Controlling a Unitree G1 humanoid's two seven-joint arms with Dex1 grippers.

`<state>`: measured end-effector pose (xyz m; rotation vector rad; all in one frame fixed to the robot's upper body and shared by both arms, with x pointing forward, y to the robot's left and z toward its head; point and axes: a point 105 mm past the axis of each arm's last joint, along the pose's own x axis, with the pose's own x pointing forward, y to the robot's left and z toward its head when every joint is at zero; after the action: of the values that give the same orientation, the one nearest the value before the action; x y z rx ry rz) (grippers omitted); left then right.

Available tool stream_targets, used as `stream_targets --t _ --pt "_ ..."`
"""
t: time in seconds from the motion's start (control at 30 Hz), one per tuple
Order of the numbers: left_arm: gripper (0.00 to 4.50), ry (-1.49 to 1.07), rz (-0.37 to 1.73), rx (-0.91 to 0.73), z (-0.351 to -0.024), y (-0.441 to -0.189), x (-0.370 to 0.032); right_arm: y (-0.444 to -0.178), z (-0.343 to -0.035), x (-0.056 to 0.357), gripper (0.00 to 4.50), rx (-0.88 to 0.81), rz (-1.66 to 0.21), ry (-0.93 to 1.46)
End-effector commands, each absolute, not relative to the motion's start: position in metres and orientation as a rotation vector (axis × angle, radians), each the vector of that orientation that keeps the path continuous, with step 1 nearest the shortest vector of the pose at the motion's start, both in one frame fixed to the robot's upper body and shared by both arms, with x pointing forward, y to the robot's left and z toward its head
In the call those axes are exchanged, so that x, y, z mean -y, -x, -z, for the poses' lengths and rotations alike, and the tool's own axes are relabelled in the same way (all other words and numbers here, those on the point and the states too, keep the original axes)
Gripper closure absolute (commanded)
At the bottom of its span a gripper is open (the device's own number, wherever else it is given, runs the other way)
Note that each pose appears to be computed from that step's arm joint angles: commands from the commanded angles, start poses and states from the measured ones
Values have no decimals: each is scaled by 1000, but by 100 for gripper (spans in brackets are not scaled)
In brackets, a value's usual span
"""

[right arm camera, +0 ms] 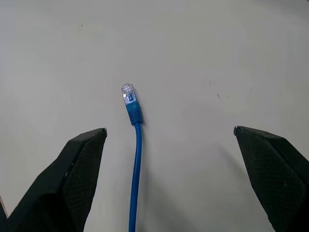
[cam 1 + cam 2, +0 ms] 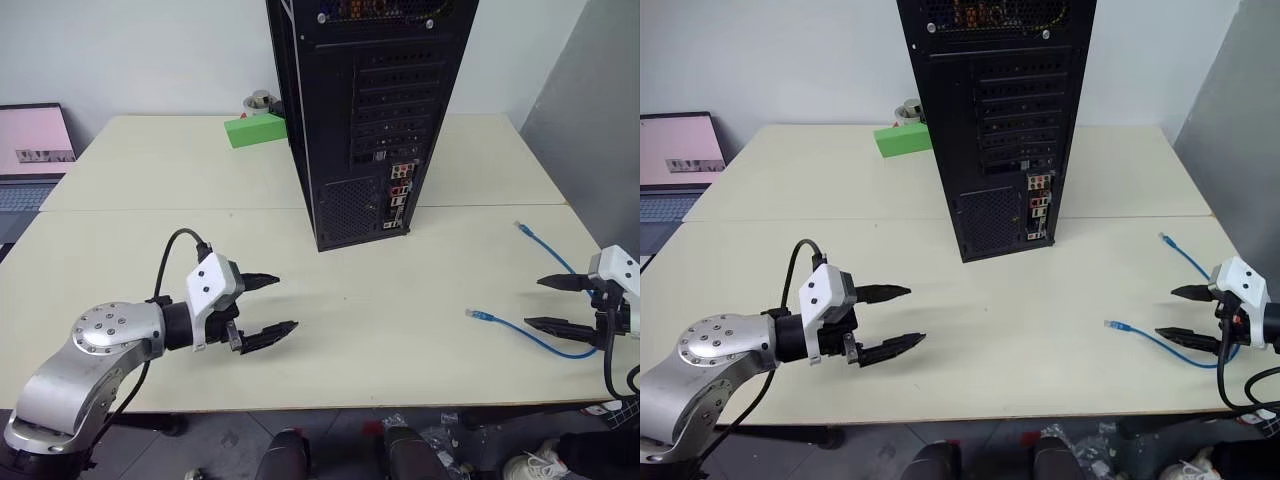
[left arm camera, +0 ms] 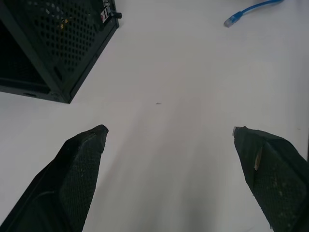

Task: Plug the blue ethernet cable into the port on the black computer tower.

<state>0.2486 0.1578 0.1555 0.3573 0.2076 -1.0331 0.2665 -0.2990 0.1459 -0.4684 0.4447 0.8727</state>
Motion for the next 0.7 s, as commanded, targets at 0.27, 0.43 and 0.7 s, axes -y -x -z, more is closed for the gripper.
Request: stream_targets --t 0.27,0.43,0.7 --pt "3 -387 1058 -189 -163 -241 -152 -267 -157 303 0 -436 -867 513" --pt "3 -393 1067 -192 -160 -239 -148 -265 -157 311 0 -476 -854 556" --pt "3 -399 1094 -190 -156 -237 -140 -257 -155 320 0 -505 -835 573"
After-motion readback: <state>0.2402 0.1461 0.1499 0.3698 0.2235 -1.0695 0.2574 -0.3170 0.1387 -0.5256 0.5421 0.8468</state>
